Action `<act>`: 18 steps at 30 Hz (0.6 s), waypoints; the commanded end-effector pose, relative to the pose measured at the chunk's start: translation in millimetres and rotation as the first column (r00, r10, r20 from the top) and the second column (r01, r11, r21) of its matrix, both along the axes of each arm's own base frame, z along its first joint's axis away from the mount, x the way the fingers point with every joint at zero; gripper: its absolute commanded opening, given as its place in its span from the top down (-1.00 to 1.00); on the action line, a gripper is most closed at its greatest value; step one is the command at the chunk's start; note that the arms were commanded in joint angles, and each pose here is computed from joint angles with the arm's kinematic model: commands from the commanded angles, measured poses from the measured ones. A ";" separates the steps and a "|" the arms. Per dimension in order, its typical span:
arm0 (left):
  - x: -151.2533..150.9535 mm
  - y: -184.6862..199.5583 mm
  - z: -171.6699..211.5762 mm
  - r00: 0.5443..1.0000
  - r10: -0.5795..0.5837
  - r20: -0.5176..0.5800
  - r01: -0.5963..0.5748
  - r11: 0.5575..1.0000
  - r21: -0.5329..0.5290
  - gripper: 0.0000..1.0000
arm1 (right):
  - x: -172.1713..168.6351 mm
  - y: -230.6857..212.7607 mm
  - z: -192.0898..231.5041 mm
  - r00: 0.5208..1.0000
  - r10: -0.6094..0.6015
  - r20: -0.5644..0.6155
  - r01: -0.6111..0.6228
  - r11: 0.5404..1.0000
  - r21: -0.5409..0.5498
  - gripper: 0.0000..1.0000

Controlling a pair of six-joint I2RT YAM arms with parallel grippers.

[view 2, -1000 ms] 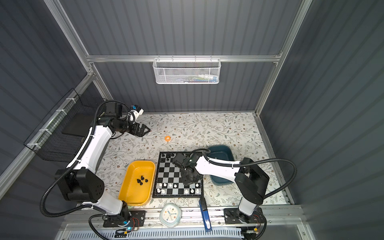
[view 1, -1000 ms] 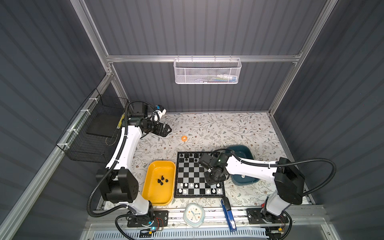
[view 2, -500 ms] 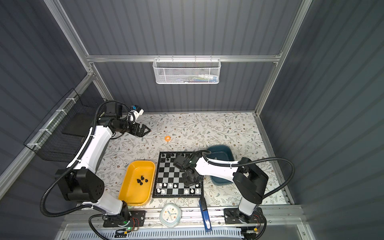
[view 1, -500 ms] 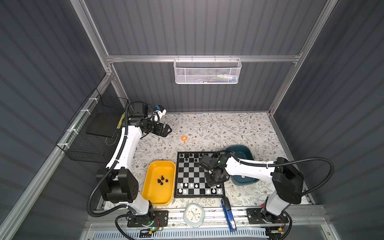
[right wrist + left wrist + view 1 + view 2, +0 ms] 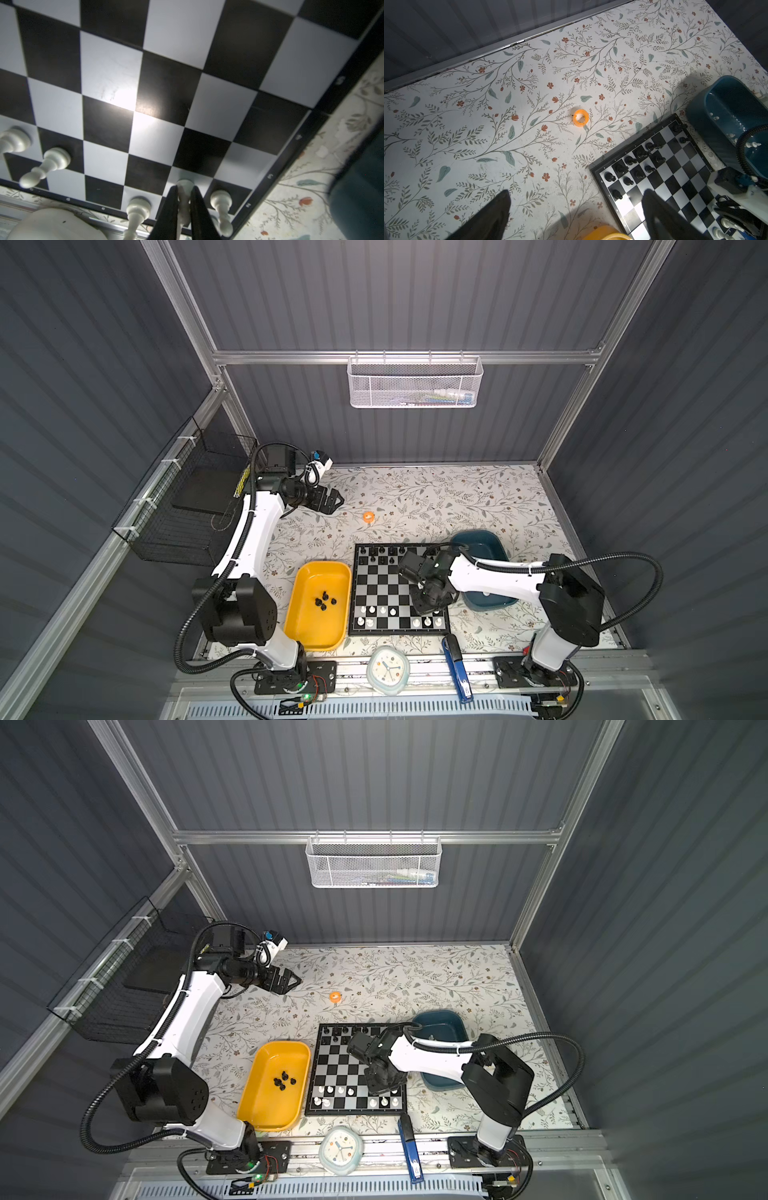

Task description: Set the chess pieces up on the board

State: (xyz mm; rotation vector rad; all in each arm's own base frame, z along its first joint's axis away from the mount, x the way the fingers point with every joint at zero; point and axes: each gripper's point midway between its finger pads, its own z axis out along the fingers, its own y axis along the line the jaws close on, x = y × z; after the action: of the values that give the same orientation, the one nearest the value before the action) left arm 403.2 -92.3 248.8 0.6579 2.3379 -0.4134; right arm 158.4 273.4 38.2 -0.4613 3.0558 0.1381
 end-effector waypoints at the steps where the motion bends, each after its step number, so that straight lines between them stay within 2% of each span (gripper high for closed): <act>1: -5.1 -6.3 1.1 1.000 -0.014 -0.009 0.014 1.000 -0.026 -0.99 | -5.0 -5.5 -8.0 1.000 -0.008 -0.019 0.007 1.000 -0.031 0.67; 18: -6.0 -4.9 2.1 1.000 -0.011 -0.004 0.011 1.000 -0.021 -0.99 | 0.2 -4.4 0.6 1.000 0.000 0.012 0.000 1.000 -0.024 0.50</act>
State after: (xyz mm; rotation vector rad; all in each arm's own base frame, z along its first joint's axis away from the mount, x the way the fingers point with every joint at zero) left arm 403.7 -92.7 249.4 0.6583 2.3338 -0.4150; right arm 159.1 274.1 37.7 -0.4607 3.0519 0.1423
